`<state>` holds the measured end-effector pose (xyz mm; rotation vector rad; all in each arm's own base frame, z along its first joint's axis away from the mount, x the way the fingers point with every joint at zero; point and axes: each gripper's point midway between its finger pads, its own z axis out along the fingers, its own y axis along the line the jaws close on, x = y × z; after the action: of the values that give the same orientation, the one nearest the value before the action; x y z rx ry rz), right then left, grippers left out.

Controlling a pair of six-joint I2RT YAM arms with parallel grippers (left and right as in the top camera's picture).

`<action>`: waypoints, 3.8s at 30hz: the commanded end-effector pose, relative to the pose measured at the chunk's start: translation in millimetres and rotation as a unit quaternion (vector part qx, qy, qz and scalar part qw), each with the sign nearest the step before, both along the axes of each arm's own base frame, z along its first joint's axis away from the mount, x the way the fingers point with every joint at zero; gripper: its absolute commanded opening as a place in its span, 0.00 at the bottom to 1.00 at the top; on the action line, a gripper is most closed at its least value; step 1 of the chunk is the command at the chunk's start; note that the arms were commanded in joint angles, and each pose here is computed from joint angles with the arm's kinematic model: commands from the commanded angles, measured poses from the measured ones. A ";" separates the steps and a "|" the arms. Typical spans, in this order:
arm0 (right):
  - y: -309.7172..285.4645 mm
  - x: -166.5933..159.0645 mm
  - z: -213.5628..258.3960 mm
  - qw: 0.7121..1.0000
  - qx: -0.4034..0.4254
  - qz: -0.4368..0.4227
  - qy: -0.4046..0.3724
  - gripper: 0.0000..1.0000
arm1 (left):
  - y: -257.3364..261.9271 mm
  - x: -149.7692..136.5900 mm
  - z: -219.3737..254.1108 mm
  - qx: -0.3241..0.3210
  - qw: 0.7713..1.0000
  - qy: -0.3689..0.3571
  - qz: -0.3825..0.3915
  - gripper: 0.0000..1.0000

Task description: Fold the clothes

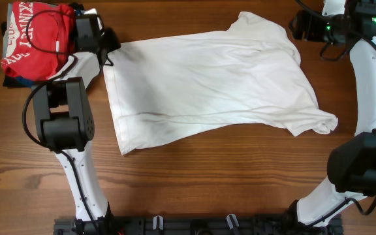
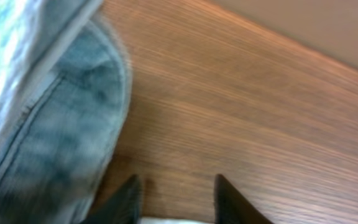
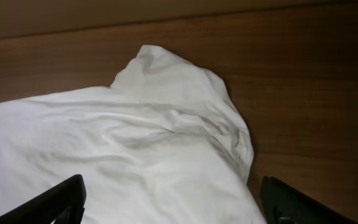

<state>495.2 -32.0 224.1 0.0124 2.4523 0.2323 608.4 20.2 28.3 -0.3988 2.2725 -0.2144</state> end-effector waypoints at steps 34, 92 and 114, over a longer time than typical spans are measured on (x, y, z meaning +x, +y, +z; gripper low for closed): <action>21.8 -26.2 16.7 0.998 0.057 0.019 0.022 1.00 | -89.5 -304.0 57.0 -0.067 0.894 0.433 0.096 1.00; 33.8 -27.7 16.9 0.996 0.081 0.029 0.026 1.00 | -49.0 -288.2 -29.6 -0.131 0.891 0.398 0.174 0.18; 23.7 -55.6 1.8 0.991 0.079 -0.036 0.100 0.80 | -50.7 -302.9 67.8 -0.149 0.917 0.335 0.155 0.04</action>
<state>447.4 -6.1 208.6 0.1344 2.6369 0.4499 292.5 -33.5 40.4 -1.2153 2.9511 -0.2057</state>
